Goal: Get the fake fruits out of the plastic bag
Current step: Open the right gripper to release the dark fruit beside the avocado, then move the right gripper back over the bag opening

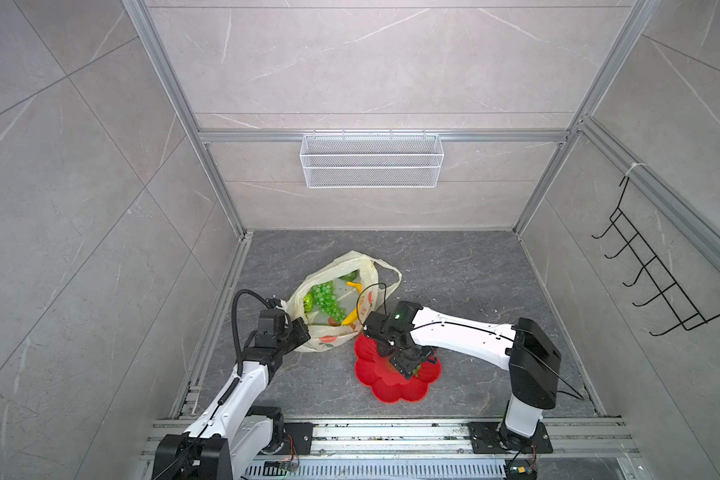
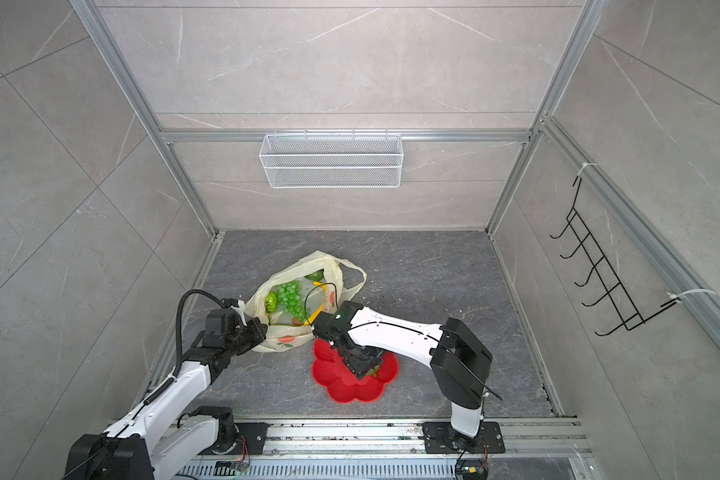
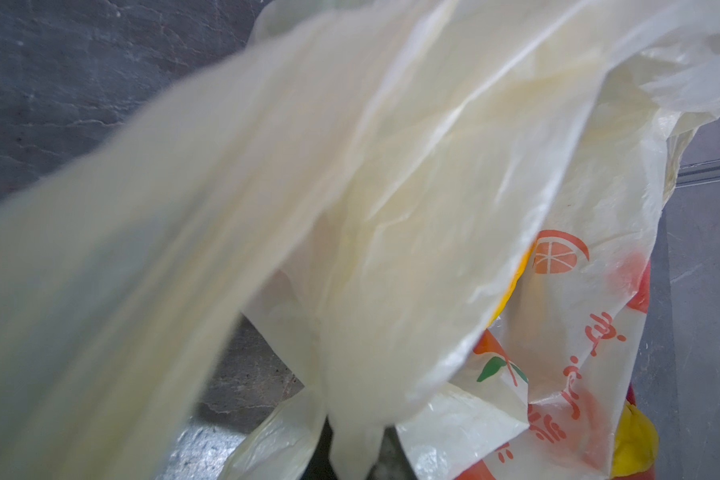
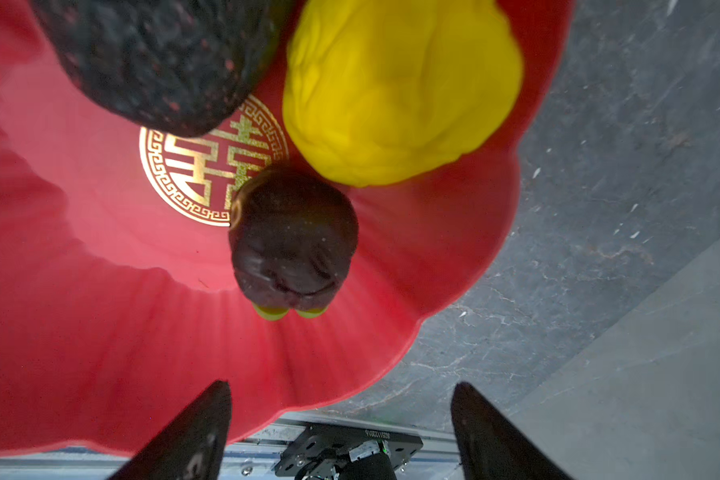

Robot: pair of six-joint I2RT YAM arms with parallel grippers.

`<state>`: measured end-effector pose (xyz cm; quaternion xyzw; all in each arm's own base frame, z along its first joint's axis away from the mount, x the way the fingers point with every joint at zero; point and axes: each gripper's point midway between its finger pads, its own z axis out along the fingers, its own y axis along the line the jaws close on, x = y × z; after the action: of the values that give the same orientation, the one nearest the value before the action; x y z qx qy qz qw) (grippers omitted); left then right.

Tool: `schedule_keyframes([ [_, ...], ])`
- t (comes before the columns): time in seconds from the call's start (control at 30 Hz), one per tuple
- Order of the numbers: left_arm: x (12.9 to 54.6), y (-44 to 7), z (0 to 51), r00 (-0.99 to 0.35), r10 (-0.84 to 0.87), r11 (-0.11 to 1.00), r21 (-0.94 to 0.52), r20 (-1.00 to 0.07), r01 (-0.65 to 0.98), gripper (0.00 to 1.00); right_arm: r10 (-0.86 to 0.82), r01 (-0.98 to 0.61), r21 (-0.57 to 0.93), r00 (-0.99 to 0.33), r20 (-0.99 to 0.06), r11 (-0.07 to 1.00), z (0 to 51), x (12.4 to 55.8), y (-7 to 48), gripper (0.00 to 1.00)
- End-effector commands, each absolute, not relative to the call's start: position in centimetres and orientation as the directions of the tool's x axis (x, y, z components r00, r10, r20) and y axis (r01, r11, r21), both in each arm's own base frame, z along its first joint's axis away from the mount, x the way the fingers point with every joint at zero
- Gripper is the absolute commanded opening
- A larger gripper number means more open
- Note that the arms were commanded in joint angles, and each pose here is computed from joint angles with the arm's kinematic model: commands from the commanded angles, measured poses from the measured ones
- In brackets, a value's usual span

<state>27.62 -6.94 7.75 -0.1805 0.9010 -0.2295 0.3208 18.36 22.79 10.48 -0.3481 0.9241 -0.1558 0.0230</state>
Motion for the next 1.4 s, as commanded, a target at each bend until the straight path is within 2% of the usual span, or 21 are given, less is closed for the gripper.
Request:
schedule_keyframes([
  [0.0, 28.2, -7.0, 8.4, -0.73, -0.456, 0.839, -0.52, -0.51, -0.16, 0.0, -0.626, -0.58, -0.324, -0.778, -0.049, 0.747, 13.7, 19.4, 22.7, 0.87],
  [0.1, 28.1, -6.7, 8.1, -0.734, -0.471, 0.837, -0.511, -0.49, -0.196, 0.0, -0.606, -0.541, -0.334, -0.785, -0.129, 0.772, 15.4, 20.2, 22.6, 0.87],
  [0.27, 27.3, -6.1, 7.7, -0.733, -0.503, 0.829, -0.495, -0.457, -0.26, 0.0, -0.519, -0.437, -0.289, -0.782, -0.345, 0.852, 18.8, 22.4, 23.0, 0.85],
  [0.47, 26.6, -5.2, 7.8, -0.715, -0.528, 0.826, -0.474, -0.459, -0.305, 0.0, -0.32, -0.334, -0.099, -0.715, -0.621, 0.937, 22.6, 25.0, 25.5, 0.82],
  [0.57, 26.6, -4.9, 8.0, -0.706, -0.535, 0.826, -0.464, -0.464, -0.321, 0.0, -0.183, -0.304, 0.043, -0.674, -0.716, 0.952, 23.9, 26.2, 27.1, 0.8],
  [0.73, 26.3, -4.2, 8.7, -0.696, -0.542, 0.828, -0.441, -0.471, -0.346, 0.0, -0.078, -0.332, 0.206, -0.673, -0.735, 0.92, 23.1, 28.1, 31.1, 0.75],
  [1.0, 24.5, -2.6, 9.8, -0.644, -0.586, 0.808, -0.415, -0.492, -0.418, 0.0, -0.117, -0.401, 0.284, -0.73, -0.673, 0.871, 19.6, 30.4, 38.6, 0.64],
  [1.17, 23.6, -2.0, 10.4, -0.615, -0.597, 0.802, -0.417, -0.515, -0.428, 0.0, -0.135, -0.447, 0.365, -0.762, -0.633, 0.817, 17.1, 30.8, 43.4, 0.61],
  [1.37, 23.5, -1.4, 9.9, -0.616, -0.592, 0.806, -0.386, -0.52, -0.449, 0.0, -0.203, -0.509, 0.378, -0.763, -0.613, 0.773, 14.5, 29.9, 48.5, 0.6],
])
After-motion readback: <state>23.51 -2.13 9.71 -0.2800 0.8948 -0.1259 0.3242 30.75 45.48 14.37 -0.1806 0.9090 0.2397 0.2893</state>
